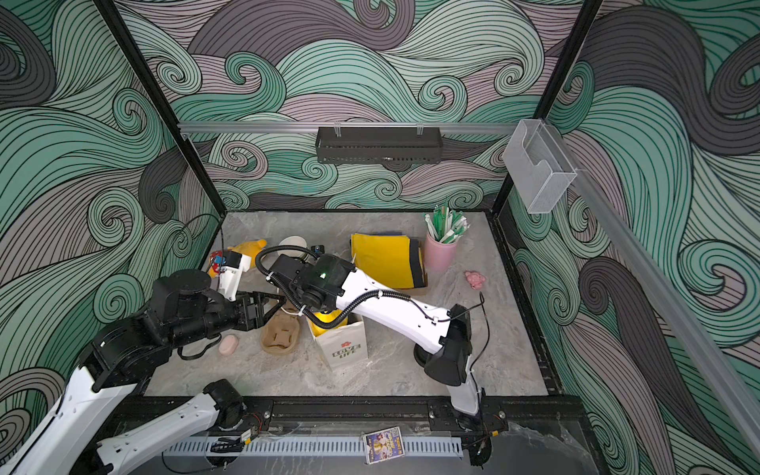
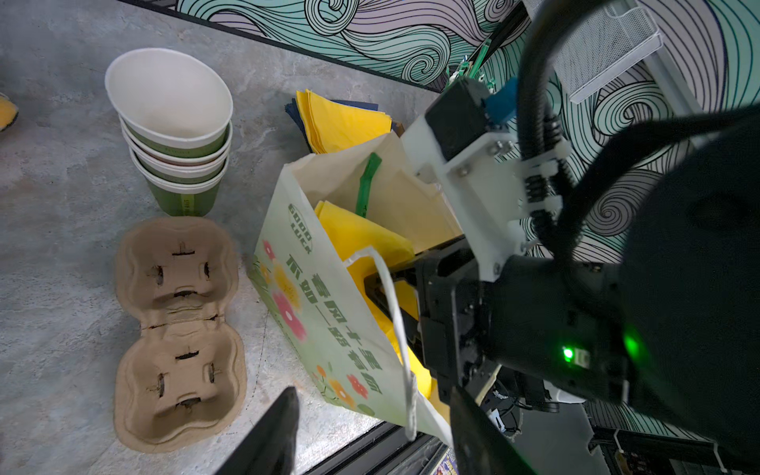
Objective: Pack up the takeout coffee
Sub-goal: 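Lower the folded napkin into the bag with the right gripper and release, then move the right gripper back to the napkin stack and pinch another napkin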
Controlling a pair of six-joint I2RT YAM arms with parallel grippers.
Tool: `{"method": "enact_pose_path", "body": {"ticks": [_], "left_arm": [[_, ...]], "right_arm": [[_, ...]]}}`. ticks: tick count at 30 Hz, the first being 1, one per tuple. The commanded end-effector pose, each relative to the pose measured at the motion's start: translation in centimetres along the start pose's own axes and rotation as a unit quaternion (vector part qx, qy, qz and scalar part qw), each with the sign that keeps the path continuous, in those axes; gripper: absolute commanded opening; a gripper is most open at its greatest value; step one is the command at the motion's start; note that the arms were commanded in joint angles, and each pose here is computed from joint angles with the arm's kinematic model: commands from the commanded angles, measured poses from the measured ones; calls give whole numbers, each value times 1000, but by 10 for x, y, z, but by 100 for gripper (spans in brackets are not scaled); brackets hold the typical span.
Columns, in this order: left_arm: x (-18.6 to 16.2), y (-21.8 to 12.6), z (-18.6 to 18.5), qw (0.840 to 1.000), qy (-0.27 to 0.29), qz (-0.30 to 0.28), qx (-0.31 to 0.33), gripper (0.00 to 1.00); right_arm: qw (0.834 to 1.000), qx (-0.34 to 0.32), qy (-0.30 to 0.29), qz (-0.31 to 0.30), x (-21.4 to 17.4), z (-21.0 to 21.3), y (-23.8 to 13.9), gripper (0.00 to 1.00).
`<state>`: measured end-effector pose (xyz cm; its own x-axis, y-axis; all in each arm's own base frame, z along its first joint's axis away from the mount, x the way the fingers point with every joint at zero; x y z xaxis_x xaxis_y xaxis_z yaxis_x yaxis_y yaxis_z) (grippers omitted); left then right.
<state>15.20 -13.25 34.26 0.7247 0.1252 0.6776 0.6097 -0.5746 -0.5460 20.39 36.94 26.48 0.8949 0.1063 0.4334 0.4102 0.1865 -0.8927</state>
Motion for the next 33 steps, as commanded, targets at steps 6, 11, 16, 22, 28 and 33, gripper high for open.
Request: {"method": "enact_pose_path", "body": {"ticks": [6, 11, 16, 22, 28, 33], "left_arm": [[14, -10, -2, 999, 11, -34, 4, 63], [32, -24, -6, 997, 25, -68, 14, 67], [71, -32, -16, 990, 44, -130, 34, 69], [111, -30, -12, 974, 37, -206, 86, 70], [123, -14, 2, 967, 13, -213, 137, 70], [123, -3, 11, 968, -10, -192, 161, 70]], "right_arm": [[999, 46, -1, -24, 18, -4, -53, 57], [991, 102, -24, -80, 40, -6, -110, 61], [986, 101, -3, -131, 75, -64, -150, 55], [995, 11, 52, -84, 97, -161, -101, 55], [999, 12, 51, 14, 112, -181, 2, 57], [995, 28, 3, 93, 104, -166, 82, 60]]}}
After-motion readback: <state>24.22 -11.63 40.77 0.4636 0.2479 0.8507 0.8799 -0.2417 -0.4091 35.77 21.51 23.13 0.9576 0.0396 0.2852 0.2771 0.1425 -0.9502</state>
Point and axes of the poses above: each gripper's point midway between its finger pads, its own y axis out along the fingers, its own z axis along the line the jaws close on, x = y × z, the point moved 3 cm from there along -y, back along the fingers, and after that the axes turned 1 degree about y, right-handed, at the moved point
